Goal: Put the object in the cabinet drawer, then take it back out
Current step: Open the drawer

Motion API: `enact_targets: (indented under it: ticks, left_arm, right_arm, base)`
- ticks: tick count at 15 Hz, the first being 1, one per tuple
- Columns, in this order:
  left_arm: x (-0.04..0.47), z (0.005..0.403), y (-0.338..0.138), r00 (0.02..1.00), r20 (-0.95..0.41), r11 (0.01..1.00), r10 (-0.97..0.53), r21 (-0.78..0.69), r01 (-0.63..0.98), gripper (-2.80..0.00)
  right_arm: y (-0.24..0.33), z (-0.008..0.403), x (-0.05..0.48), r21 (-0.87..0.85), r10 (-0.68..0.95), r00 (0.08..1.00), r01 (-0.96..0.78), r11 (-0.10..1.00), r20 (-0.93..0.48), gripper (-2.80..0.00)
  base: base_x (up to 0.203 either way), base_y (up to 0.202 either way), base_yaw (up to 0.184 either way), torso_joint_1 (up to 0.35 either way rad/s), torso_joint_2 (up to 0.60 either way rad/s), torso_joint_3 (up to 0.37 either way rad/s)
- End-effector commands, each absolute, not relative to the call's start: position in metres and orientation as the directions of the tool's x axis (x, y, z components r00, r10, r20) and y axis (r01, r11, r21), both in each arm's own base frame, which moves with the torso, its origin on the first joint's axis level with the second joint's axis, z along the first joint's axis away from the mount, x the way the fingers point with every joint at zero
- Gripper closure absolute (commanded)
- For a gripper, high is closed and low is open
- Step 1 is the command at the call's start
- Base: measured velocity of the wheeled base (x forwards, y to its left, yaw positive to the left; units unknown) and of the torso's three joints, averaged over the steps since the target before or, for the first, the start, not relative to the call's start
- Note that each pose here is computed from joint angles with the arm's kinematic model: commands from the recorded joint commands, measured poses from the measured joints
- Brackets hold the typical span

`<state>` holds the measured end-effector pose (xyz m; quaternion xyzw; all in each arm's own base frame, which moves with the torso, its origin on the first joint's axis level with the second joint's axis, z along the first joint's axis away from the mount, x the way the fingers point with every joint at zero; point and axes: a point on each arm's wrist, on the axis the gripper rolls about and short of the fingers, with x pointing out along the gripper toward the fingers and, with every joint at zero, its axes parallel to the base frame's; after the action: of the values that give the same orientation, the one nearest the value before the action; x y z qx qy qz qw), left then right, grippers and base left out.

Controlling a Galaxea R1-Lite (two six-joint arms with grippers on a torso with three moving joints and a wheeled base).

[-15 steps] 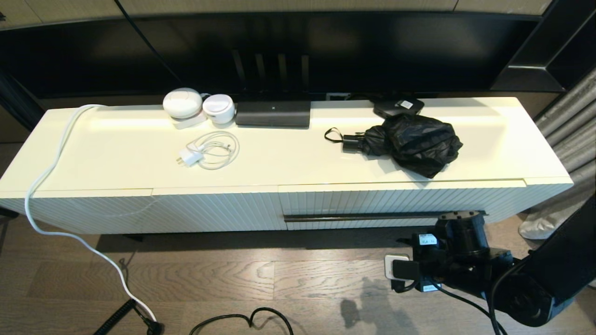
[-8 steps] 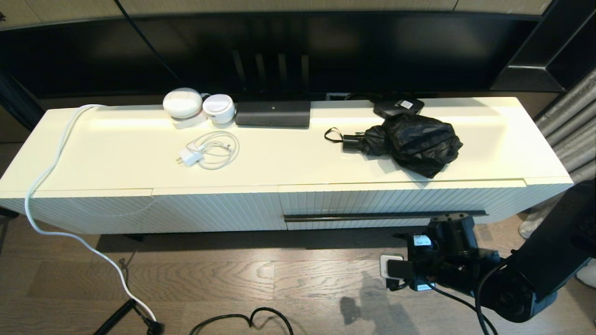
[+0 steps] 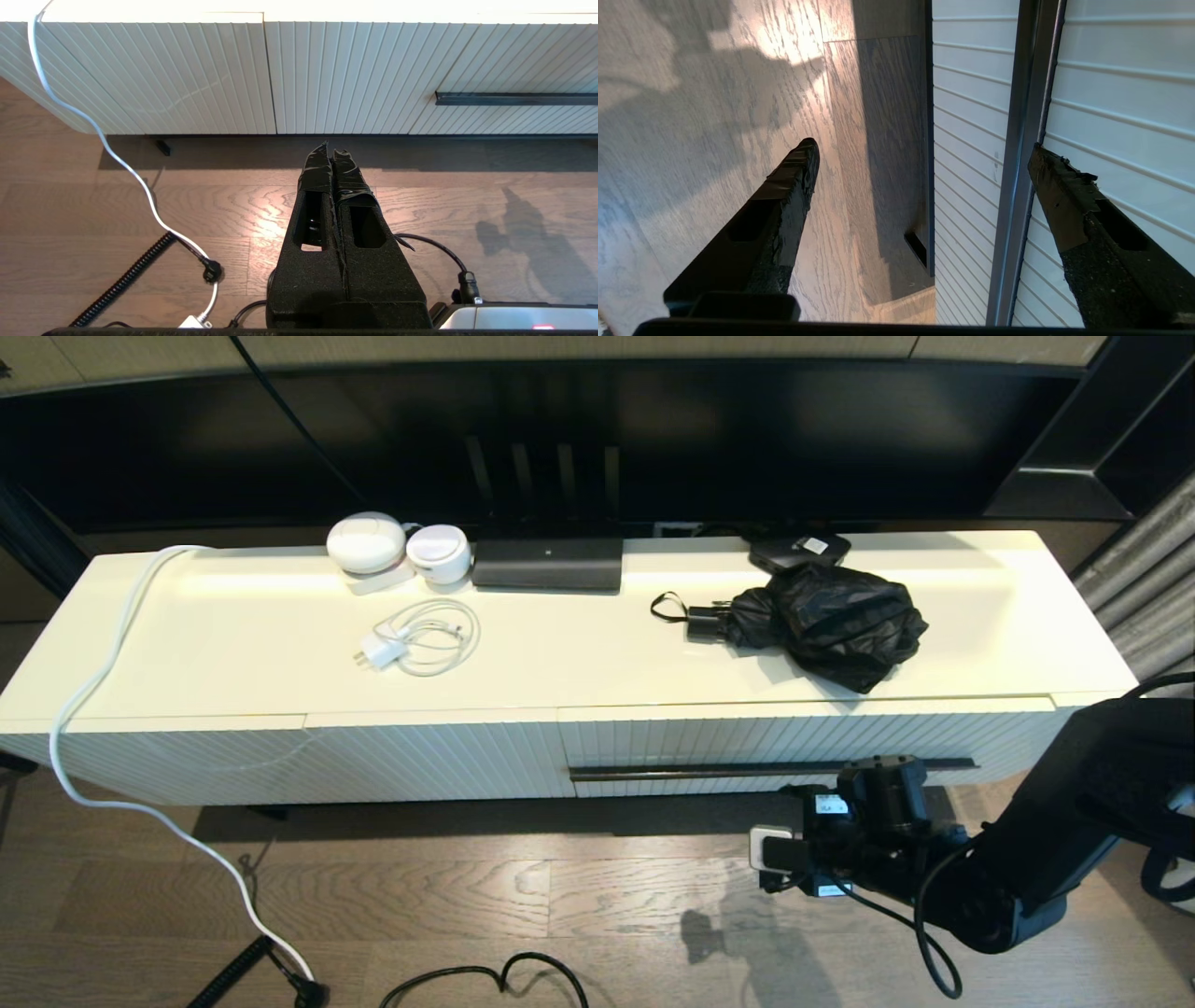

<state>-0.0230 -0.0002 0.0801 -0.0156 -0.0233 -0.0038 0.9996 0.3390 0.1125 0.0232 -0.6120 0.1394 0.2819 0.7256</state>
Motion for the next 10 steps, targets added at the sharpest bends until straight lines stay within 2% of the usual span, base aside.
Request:
enact_targets:
  ticks: [1,10]
  left_arm:
    - [-0.023,0.080,0.000,0.999,0.046,0.999,-0.006,-0.032,0.008,0.00]
    - [-0.023,0.080,0.000,0.999,0.046,0.999,-0.008,-0.032,0.009,0.00]
  right_arm:
    - [0.112,0.018,0.343,-0.809,0.234,0.801,-0.581,0.087,-0.550,-2.80]
    - [0.110,0.013,0.375,-0.835,0.222,0.833,-0.538,0.118,-0.506,-2.80]
  base:
    - [0.000,0.000,0.000,0.000,0.00,0.000]
    - [0.000,0.000,0.000,0.000,0.00,0.000]
